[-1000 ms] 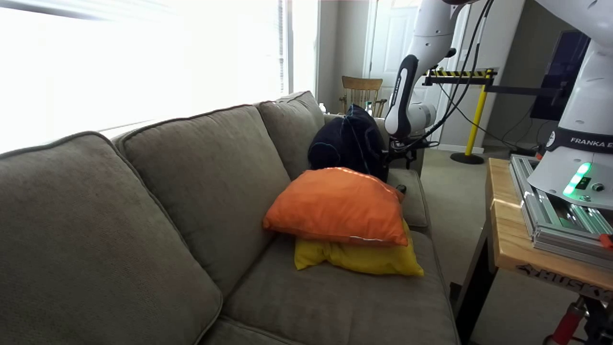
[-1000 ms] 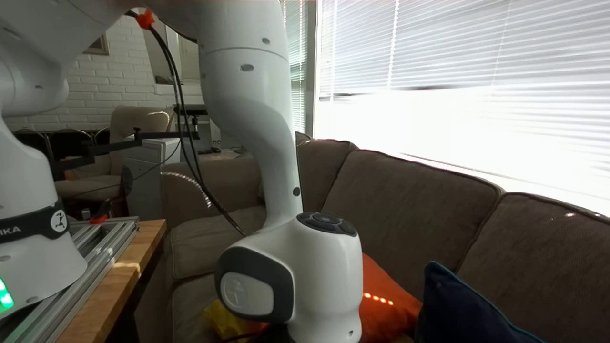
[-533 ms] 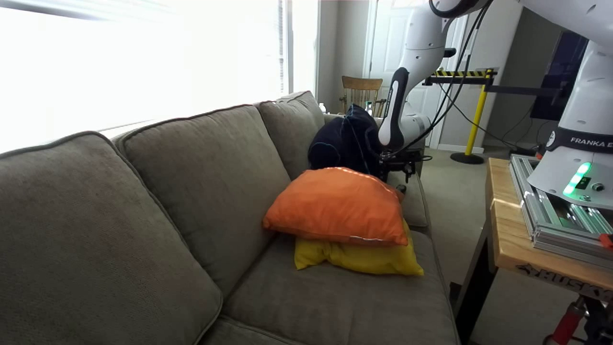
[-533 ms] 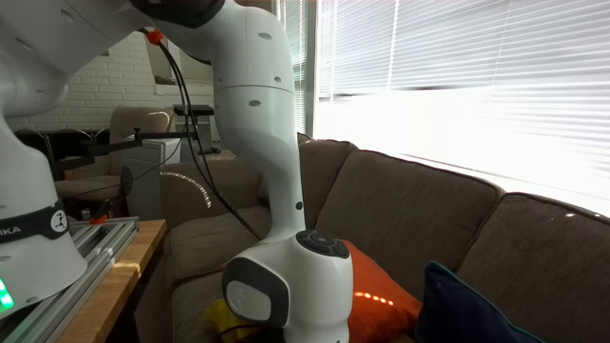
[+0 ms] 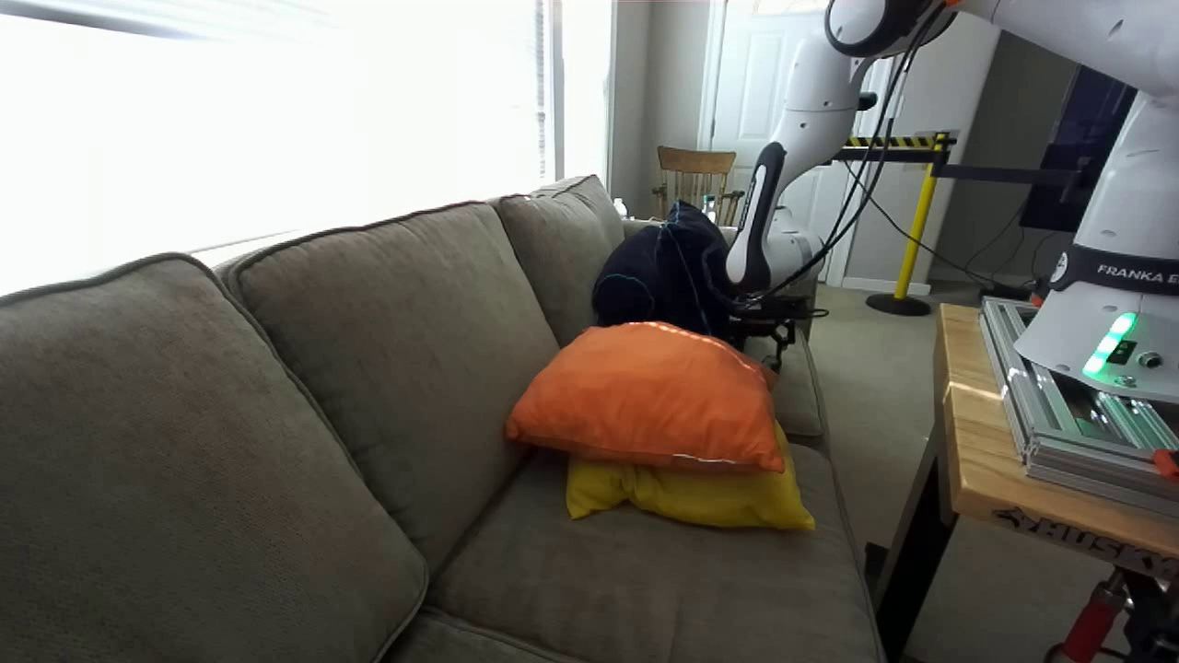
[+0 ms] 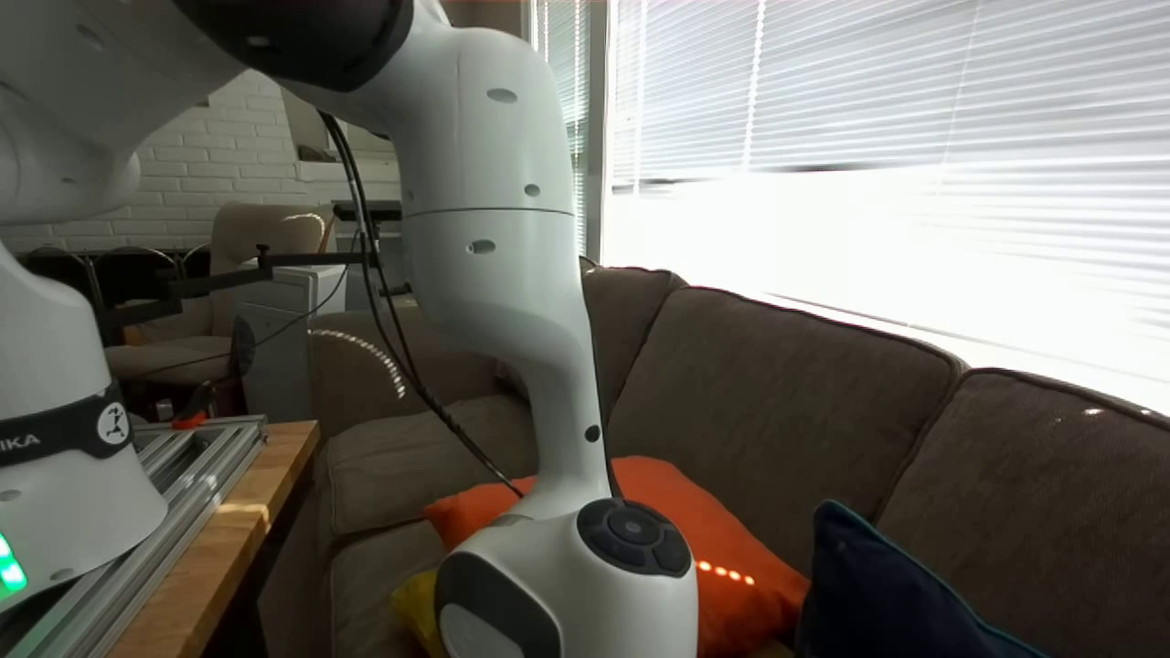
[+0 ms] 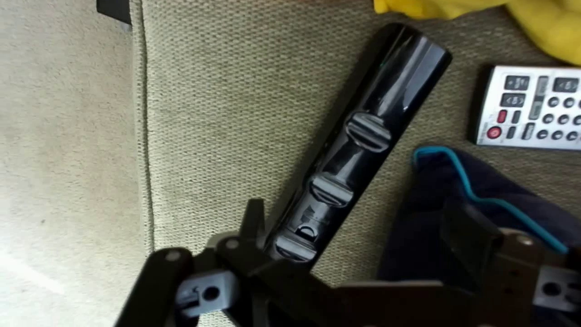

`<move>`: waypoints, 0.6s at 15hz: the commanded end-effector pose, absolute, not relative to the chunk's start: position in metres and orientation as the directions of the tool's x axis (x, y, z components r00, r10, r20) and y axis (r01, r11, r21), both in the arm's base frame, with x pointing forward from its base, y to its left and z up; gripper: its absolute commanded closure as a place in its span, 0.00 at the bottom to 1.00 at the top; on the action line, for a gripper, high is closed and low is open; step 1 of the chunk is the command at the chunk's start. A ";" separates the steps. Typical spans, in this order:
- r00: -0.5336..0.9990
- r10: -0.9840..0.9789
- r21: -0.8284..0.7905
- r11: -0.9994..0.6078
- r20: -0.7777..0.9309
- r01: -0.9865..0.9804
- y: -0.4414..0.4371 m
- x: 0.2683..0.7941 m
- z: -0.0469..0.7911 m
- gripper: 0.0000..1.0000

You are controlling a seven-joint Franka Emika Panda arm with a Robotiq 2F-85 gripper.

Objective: Put the remotes on the seat

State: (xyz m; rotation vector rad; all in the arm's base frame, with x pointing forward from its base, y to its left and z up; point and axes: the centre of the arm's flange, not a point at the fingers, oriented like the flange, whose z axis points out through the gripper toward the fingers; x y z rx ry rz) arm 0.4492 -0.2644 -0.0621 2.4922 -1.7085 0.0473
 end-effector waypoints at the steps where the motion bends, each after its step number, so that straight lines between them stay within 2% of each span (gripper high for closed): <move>1: 0.367 -0.926 0.084 -0.359 0.095 -0.929 -0.264 0.450 -0.065 0.00; 9: 0.467 -0.884 0.021 -0.467 0.029 -0.884 -0.269 0.451 -0.079 0.00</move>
